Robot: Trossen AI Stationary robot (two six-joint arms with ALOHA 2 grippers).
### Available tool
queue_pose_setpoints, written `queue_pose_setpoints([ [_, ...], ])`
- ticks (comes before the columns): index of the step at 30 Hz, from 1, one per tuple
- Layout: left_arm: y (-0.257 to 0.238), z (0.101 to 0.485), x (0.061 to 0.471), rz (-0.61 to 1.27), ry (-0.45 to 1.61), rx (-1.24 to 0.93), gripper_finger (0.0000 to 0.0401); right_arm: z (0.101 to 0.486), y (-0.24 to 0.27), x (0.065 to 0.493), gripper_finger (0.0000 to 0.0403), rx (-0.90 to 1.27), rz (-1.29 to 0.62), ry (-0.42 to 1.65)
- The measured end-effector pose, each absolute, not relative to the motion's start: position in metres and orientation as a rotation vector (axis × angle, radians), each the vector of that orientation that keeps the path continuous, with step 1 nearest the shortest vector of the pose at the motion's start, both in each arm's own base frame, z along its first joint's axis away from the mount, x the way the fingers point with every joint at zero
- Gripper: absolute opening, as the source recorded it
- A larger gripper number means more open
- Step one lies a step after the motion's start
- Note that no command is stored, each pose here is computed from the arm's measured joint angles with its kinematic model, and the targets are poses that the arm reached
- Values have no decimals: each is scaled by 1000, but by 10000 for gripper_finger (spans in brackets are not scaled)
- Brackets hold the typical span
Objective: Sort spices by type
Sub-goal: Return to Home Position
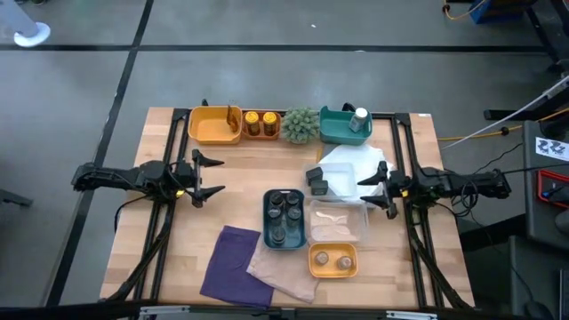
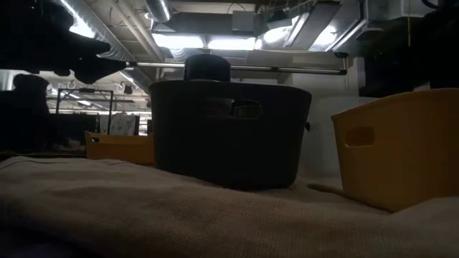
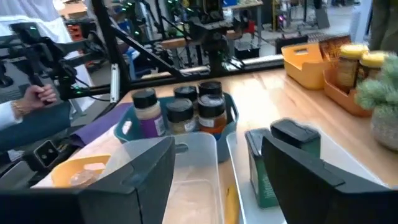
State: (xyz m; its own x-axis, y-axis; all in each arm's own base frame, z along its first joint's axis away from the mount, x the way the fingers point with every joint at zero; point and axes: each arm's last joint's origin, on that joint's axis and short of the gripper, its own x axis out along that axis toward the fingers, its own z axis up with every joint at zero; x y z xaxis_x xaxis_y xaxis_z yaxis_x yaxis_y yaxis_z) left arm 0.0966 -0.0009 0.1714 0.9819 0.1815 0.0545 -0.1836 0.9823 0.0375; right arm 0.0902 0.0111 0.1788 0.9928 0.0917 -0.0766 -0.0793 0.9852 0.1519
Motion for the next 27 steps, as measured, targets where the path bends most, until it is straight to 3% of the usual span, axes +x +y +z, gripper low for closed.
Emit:
queue_pose_setpoints([
  [14, -1, 171, 97, 183, -48, 20, 375, 174, 9, 91, 241, 5, 14, 99],
  [27, -1, 171, 97, 183, -48, 19, 375, 172, 12, 92, 241, 35, 116, 101],
])
